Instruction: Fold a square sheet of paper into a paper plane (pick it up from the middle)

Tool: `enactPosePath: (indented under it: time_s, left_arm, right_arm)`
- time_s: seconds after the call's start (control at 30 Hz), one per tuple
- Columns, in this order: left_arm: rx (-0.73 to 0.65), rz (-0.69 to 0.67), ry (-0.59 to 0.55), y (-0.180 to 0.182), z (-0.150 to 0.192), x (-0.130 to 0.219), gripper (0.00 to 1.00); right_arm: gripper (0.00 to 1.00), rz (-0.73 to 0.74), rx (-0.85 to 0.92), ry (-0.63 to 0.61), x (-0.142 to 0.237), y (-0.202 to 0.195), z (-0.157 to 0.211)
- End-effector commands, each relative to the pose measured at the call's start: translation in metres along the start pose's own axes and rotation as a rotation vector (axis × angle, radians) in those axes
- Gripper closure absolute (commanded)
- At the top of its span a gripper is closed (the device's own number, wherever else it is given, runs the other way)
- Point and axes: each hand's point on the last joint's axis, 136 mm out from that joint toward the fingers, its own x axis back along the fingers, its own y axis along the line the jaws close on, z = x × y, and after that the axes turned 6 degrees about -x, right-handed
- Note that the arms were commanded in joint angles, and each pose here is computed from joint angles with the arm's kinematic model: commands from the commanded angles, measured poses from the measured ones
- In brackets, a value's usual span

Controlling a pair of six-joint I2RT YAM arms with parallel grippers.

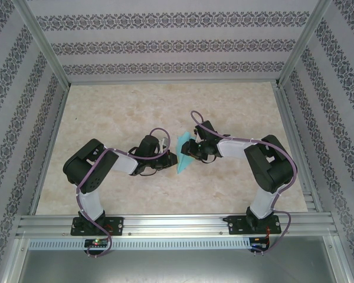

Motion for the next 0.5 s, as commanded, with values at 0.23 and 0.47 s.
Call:
enactPosePath:
  time_s: [0.23,0.47]
  left_arm:
    - [-0.028,-0.051,0.034,0.0044,0.0007,-0.0042,0.87]
    - [-0.033,-0.062,0.051,0.0061,0.0007,-0.0062,0.87]
  right_arm:
    - [0.59,0.279,-0.058,0.095,-0.0127,-0.0653,0.0286]
    - [0.53,0.273,-0.063,0.099,-0.0145,-0.0659,0.0304]
